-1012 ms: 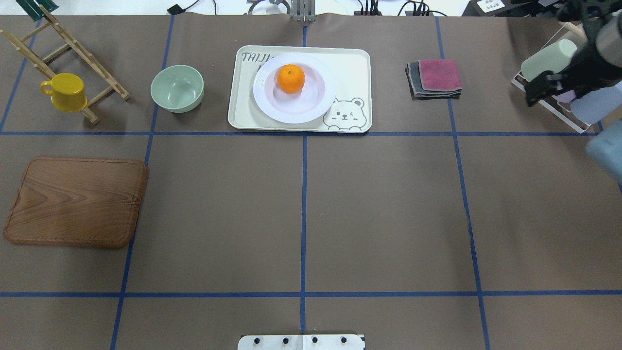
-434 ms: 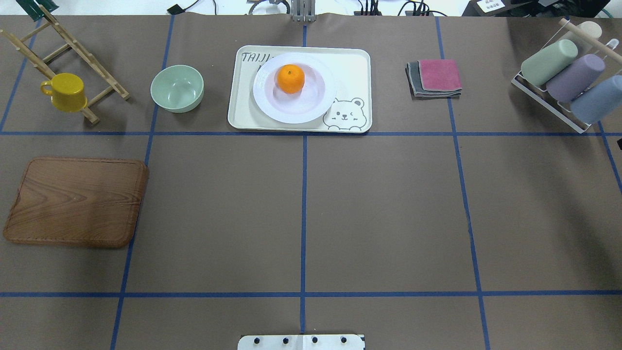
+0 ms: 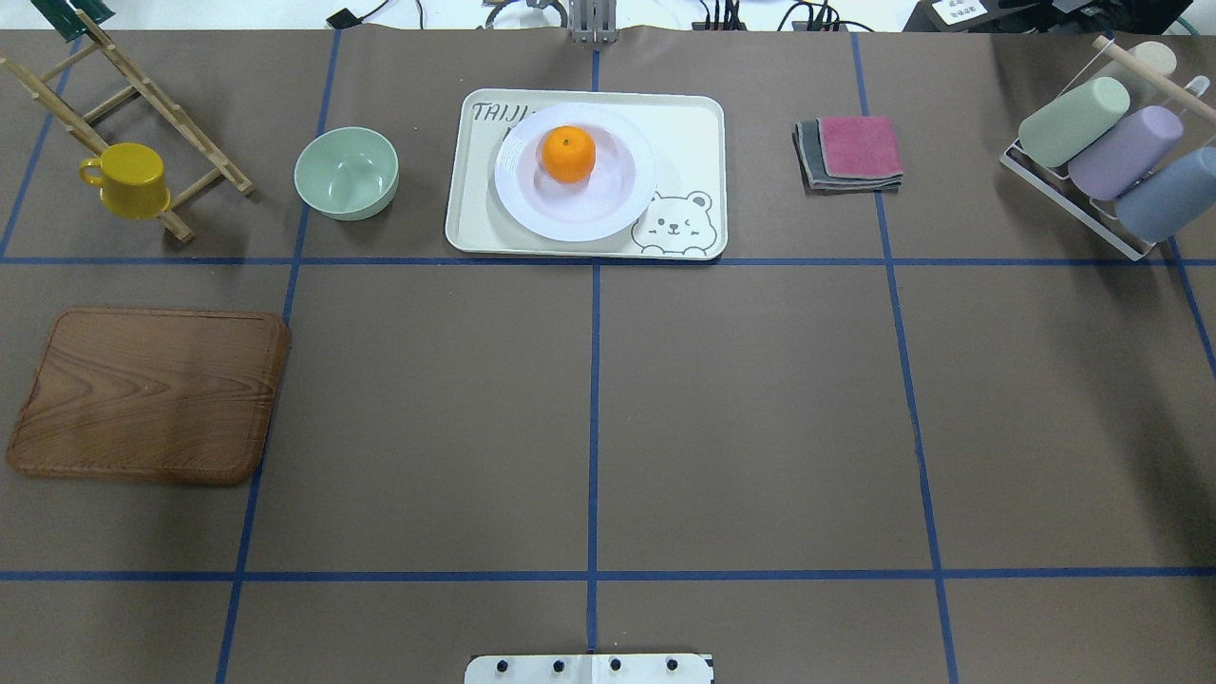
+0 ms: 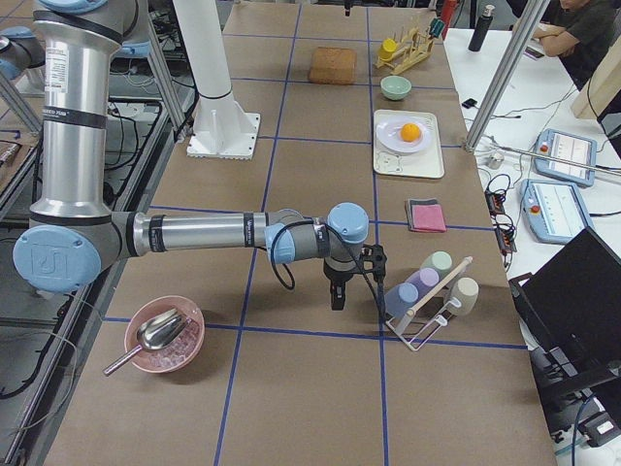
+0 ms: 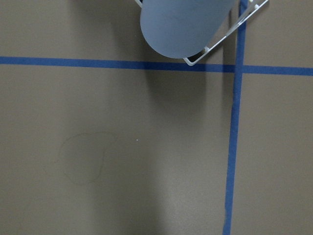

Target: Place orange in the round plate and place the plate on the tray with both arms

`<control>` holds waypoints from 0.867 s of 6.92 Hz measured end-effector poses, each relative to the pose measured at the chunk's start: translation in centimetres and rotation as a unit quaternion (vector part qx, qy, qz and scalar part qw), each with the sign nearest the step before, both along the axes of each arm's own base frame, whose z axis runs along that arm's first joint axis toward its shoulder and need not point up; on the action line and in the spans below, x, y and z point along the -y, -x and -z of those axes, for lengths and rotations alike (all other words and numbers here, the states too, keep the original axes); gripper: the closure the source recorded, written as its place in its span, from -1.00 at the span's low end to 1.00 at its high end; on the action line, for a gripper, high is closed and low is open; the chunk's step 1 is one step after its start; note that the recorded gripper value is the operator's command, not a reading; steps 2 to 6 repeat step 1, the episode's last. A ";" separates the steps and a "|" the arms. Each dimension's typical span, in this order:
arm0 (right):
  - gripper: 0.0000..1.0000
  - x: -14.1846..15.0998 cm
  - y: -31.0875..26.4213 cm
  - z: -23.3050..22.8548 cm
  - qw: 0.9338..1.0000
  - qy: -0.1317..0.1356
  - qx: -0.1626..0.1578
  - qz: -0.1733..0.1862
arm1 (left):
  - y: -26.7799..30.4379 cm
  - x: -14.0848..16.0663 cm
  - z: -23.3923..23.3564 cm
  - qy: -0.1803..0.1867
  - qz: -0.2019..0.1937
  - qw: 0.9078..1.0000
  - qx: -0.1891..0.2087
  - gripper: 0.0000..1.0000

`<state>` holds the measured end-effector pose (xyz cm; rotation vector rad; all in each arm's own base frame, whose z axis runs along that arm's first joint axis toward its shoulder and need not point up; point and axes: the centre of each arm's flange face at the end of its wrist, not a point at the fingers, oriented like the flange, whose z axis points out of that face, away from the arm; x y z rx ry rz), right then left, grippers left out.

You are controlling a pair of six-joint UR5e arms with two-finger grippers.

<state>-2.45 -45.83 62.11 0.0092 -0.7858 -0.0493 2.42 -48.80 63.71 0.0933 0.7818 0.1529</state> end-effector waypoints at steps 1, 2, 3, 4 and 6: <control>-1.00 0.0 -0.1 -0.1 1.000 -0.001 -0.002 -0.002 | 0.0 -0.1 -0.1 0.001 0.000 1.000 0.000 -0.97; -1.00 0.0 -0.1 -0.1 1.000 -0.001 -0.002 -0.002 | 0.0 -0.1 -0.1 0.001 0.000 1.000 0.000 -0.97; -1.00 0.0 -0.1 -0.1 1.000 -0.001 -0.002 -0.002 | 0.0 -0.1 -0.1 0.001 0.000 1.000 0.000 -0.97; -1.00 0.0 -0.1 -0.1 1.000 -0.001 -0.002 -0.002 | 0.0 -0.1 -0.1 0.001 0.000 1.000 0.000 -0.97; -1.00 0.0 -0.1 -0.1 1.000 -0.001 -0.002 -0.002 | 0.0 -0.1 -0.1 0.001 0.000 1.000 0.000 -0.97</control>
